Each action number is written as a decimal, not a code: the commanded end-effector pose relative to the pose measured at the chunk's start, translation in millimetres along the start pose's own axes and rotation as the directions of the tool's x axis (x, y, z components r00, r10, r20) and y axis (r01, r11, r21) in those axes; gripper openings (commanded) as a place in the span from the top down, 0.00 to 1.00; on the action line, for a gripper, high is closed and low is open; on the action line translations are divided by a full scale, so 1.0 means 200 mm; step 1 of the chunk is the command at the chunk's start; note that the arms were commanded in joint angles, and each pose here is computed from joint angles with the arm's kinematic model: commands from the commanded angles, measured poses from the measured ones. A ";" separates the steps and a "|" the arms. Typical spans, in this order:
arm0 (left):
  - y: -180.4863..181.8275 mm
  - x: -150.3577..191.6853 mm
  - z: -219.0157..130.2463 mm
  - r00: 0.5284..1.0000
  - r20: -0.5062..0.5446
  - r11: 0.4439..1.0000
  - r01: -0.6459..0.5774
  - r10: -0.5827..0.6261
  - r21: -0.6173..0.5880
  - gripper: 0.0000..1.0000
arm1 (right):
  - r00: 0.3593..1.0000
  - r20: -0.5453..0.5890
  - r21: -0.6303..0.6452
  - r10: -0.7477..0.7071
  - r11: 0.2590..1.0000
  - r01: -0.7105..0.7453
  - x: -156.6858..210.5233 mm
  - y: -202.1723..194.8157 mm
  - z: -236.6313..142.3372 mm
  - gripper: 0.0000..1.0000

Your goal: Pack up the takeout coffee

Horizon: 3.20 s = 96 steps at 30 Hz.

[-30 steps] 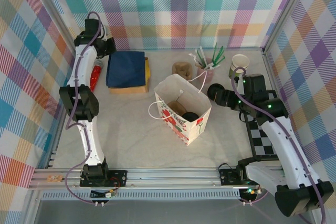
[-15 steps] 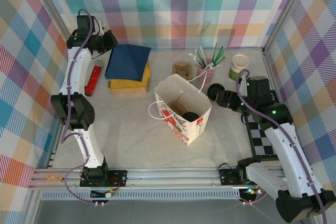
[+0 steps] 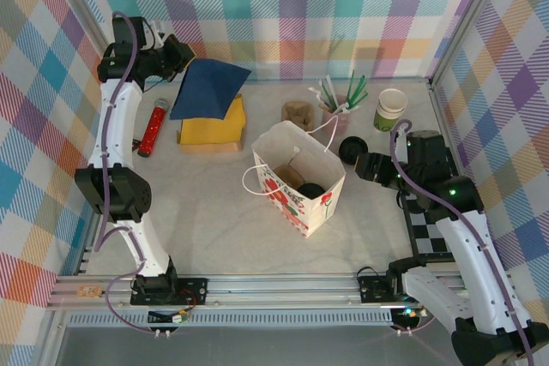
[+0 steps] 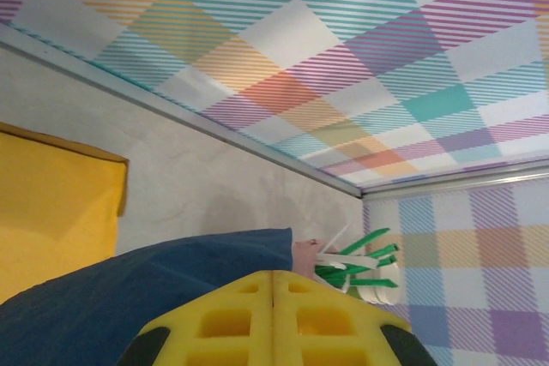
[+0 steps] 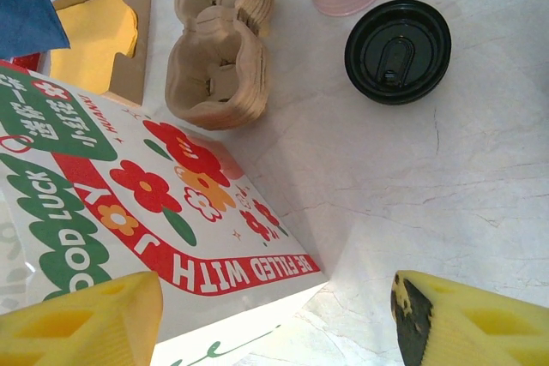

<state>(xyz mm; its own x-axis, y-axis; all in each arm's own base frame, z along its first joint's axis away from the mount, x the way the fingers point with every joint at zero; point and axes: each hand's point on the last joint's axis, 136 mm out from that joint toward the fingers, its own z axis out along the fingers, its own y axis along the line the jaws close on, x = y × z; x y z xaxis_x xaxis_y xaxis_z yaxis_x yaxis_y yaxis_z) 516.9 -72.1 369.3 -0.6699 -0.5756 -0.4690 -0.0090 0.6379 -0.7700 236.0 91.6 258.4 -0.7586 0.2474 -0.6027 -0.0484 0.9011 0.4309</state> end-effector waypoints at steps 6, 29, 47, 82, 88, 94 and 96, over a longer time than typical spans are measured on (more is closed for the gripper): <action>0.02 0.01 -0.04 0.999 0.006 0.999 0.036 -0.037 0.013 1.00 | 1.000 -0.010 -0.029 0.025 0.999 -0.025 0.02 0.02 -0.01 0.30; 0.53 0.39 0.34 0.964 -0.209 0.908 -0.229 0.162 -0.351 1.00 | 0.998 -0.047 -0.027 0.042 0.999 -0.043 0.06 -0.01 0.07 0.30; 0.50 0.34 0.38 0.906 -0.286 0.782 -0.416 0.312 -0.464 0.21 | 0.998 -0.056 -0.012 0.029 0.999 -0.030 0.09 -0.03 0.08 0.29; 1.15 0.69 0.62 0.781 -0.623 0.779 -0.420 0.049 -0.466 0.39 | 0.997 -0.073 -0.011 0.024 1.000 -0.025 0.11 -0.04 0.11 0.29; 1.13 0.68 0.60 0.780 -0.624 0.783 -0.418 0.050 -0.460 0.72 | 0.997 -0.067 -0.007 0.022 1.000 -0.023 0.11 -0.04 0.10 0.29; 1.10 0.68 0.59 0.782 -0.621 0.789 -0.416 0.056 -0.453 0.85 | 0.998 -0.066 -0.008 0.022 1.000 -0.022 0.12 -0.05 0.09 0.29; 1.09 0.68 0.59 0.783 -0.620 0.791 -0.414 0.057 -0.450 0.90 | 0.998 -0.065 -0.008 0.021 1.000 -0.021 0.12 -0.05 0.09 0.29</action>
<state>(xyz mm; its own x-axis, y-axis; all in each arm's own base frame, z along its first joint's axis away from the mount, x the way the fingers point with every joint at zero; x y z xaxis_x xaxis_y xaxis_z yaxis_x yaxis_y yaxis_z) 515.7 -68.5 75.5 -0.9847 -0.1038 -0.1402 -0.0744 0.9768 -0.2009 233.0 96.6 227.8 -0.8036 0.2506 -0.5398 -0.0246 0.8922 0.4509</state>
